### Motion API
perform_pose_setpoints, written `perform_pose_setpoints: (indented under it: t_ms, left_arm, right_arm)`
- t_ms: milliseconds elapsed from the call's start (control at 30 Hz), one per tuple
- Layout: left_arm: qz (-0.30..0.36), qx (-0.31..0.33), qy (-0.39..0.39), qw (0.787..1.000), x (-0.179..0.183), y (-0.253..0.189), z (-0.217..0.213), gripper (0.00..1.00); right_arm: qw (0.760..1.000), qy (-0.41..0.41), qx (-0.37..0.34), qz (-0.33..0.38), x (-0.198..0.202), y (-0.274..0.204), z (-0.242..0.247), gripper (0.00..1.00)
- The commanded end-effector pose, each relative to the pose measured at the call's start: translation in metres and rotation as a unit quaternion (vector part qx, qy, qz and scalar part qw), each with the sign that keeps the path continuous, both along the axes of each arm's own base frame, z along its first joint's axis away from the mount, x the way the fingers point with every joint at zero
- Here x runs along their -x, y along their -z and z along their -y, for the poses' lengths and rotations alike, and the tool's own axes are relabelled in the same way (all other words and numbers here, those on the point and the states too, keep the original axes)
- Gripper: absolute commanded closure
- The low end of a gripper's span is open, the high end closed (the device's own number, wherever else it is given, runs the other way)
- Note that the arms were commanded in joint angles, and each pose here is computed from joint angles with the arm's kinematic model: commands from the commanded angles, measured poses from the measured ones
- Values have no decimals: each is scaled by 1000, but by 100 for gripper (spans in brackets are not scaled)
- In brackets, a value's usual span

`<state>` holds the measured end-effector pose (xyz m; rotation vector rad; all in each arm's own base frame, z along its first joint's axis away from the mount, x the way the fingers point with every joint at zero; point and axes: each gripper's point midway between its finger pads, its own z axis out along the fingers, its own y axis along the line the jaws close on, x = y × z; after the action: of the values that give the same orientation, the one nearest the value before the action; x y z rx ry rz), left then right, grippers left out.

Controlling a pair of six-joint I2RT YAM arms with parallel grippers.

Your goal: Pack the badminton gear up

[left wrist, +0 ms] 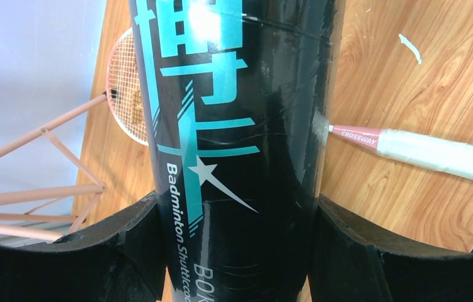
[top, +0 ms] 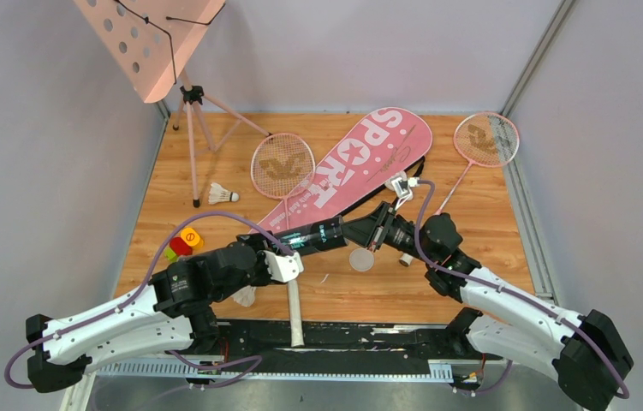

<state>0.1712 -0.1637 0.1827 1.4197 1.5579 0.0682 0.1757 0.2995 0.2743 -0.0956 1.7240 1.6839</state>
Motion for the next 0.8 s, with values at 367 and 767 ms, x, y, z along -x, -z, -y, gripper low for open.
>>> perform_pose_setpoints:
  t_ms: [367, 767]
  left_arm:
    - [15, 45, -7, 999, -6, -20, 11, 57]
    - [63, 27, -105, 992, -26, -35, -20, 57]
  right_arm:
    - [997, 57, 34, 38, -5, -28, 17, 74]
    - [993, 85, 59, 50, -2, -28, 35, 59]
